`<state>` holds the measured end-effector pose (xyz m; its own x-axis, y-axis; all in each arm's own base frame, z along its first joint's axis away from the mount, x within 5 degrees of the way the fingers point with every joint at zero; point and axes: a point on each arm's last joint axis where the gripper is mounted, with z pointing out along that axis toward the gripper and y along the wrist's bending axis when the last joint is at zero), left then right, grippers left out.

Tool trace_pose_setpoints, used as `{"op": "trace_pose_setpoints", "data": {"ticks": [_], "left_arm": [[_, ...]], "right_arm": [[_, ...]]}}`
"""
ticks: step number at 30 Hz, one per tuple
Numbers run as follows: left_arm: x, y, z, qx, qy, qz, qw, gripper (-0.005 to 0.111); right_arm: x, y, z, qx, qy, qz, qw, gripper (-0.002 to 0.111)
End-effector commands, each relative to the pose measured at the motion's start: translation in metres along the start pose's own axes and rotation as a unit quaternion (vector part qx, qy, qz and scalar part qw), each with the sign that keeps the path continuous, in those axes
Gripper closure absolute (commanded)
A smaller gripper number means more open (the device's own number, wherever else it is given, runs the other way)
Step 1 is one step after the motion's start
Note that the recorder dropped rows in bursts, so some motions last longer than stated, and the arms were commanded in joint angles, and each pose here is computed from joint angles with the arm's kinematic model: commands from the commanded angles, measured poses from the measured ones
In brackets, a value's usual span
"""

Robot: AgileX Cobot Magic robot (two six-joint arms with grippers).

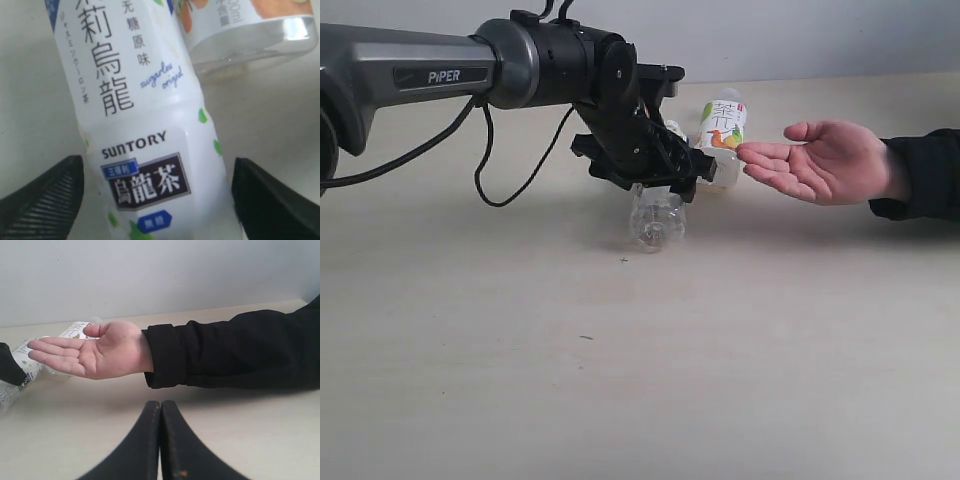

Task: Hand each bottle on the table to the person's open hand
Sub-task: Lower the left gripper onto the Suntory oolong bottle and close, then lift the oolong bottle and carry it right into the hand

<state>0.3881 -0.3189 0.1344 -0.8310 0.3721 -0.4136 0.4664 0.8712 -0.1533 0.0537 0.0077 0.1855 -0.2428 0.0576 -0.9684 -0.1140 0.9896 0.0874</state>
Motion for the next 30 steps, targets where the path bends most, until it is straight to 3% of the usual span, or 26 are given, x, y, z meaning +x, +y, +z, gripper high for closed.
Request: {"op": "trace_pose_setpoints", "data": {"ticks": [1,13,16,19,23,30], "left_arm": [[-0.003,0.001,0.001,0.001,-0.012,-0.007,1.000,0.030],[0.005,0.004,0.014,-0.007,0.016,0.001,1.000,0.034],[0.004,0.005,0.011,-0.010,0.014,0.004,1.000,0.051],[0.000,0.011,0.004,-0.013,0.012,-0.006,1.000,0.077],[-0.003,0.029,-0.004,-0.024,0.020,-0.068,0.997,0.106],[-0.004,0.045,-0.017,-0.039,0.041,-0.079,0.995,0.107]], "right_arm": [[0.001,0.000,0.000,0.000,-0.005,0.001,1.000,0.108],[0.001,0.000,0.000,0.000,-0.005,0.001,1.000,0.108],[0.001,0.000,0.000,0.000,-0.005,0.001,1.000,0.108],[0.001,0.000,0.000,0.000,-0.005,0.001,1.000,0.108],[0.001,0.000,0.000,0.000,-0.005,0.001,1.000,0.108],[0.001,0.000,0.000,0.000,-0.005,0.001,1.000,0.108]]}}
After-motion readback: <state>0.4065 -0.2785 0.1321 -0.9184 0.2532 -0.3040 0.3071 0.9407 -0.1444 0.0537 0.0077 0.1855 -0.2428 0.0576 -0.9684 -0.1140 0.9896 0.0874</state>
